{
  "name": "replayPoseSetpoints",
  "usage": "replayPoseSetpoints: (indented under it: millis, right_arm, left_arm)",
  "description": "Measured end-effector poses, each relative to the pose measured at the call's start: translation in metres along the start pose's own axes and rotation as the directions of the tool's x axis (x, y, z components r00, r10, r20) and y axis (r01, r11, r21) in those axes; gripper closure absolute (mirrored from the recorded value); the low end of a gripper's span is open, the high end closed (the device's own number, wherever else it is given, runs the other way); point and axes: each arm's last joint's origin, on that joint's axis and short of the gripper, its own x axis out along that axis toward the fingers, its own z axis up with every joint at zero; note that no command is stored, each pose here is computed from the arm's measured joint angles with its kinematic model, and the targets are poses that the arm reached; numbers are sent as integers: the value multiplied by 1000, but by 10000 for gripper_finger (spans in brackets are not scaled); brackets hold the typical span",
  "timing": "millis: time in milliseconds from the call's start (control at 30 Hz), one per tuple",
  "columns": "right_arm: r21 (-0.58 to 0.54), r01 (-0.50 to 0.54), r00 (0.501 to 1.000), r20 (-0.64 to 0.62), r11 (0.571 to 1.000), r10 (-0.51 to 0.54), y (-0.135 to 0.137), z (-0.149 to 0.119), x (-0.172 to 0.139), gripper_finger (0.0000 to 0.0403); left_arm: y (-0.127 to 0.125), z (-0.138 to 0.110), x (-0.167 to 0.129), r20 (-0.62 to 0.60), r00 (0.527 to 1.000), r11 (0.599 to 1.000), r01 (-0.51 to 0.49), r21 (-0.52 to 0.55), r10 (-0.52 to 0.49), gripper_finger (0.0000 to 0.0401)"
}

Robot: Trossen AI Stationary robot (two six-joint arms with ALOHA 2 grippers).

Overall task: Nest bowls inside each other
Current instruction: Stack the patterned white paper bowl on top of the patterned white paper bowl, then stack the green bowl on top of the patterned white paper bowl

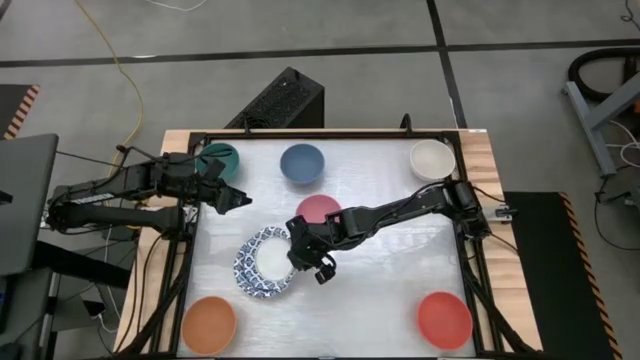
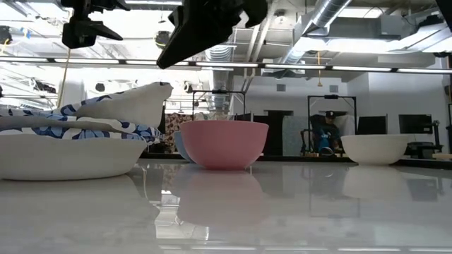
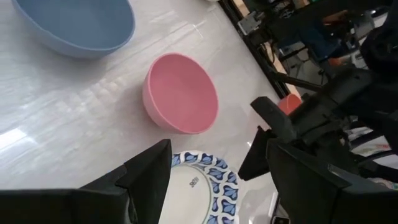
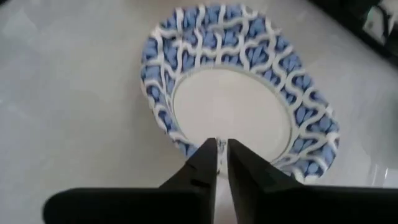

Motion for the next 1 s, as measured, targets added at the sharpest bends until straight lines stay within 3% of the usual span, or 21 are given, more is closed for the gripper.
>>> replayPoseSetpoints:
  millis: [400,733,1000]
  right_arm:
    - [57,15,999,-30,998,-13,-15,-10,3,384]
    - [64,-8,997,-82,998,13,-1,-21,42,379]
    - [49,93,996,-15,994,-92,-6,2,7,384]
  left_arm:
    - [0,0,0,-2,1000,1000,0,18,0,150]
    - [0,0,0,-3,1000,1000,2,30,-2,150]
    - [0,0,0,-4,1000,997,2,81,-1,150]
